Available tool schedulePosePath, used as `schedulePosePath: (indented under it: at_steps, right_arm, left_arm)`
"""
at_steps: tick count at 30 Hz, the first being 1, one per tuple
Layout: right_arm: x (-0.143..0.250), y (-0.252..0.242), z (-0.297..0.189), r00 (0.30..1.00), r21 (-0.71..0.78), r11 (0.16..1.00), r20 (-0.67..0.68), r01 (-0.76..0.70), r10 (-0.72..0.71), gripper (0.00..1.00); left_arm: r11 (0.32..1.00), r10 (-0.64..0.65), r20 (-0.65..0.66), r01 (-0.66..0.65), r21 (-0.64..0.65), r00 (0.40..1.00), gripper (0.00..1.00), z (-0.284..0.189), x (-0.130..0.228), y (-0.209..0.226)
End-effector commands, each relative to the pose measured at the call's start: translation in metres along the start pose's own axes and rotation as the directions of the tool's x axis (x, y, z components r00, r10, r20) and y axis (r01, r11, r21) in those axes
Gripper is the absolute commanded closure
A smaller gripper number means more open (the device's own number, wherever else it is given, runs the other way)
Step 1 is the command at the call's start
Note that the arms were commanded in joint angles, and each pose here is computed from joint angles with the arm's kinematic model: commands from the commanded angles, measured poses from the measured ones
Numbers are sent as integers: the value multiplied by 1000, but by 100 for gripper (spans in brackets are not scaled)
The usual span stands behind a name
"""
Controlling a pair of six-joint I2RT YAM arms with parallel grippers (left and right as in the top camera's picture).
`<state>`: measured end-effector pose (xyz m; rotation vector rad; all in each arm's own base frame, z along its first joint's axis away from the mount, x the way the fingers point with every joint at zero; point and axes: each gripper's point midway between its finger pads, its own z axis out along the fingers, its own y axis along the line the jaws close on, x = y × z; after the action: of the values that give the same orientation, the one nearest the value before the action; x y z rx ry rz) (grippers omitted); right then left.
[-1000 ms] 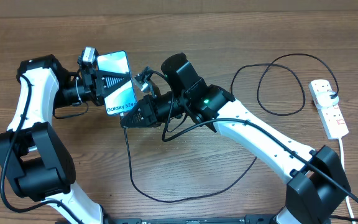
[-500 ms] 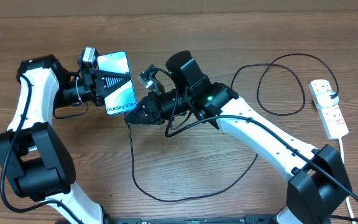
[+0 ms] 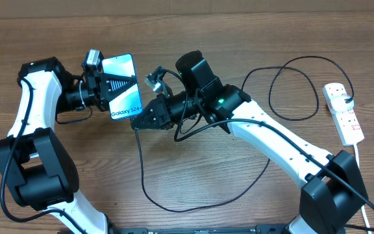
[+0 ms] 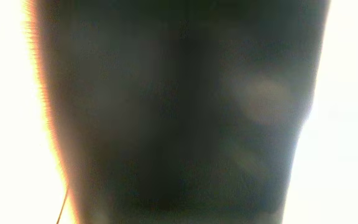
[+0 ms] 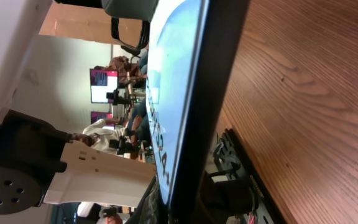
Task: Plug charger to phone and switch on socket
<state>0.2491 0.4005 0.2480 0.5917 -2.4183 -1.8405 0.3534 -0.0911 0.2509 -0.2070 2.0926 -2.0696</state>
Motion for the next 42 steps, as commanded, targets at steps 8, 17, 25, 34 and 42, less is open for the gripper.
schedulePosePath:
  at_steps: [8, 17, 25, 34, 42]
  right_arm:
    - [13, 11, -6, 999, -26, 1000, -46, 11, -12, 96]
    - [9, 18, -3, 997, -41, 997, -30, 67, -69, 96]
    - [7, 13, 3, 997, -2, 997, -8, 71, -71, 96]
    - [5, 15, 7, 996, 7, 996, 7, 92, -92, 96]
    - [-1, 13, 7, 996, 26, 996, 36, 81, -82, 96]
  left_arm:
    - [999, 45, 9, -45, 16, 999, 96, 0, 0, -11]
    - [999, 45, 8, -45, 15, 999, 96, 0, 0, -11]
    - [1000, 4, 8, -4, 16, 1000, 96, 0, 0, -11]
    - [1000, 4, 8, -4, 16, 1000, 96, 0, 0, -11]
    - [1000, 5, 8, -5, 16, 1000, 96, 0, 0, -11]
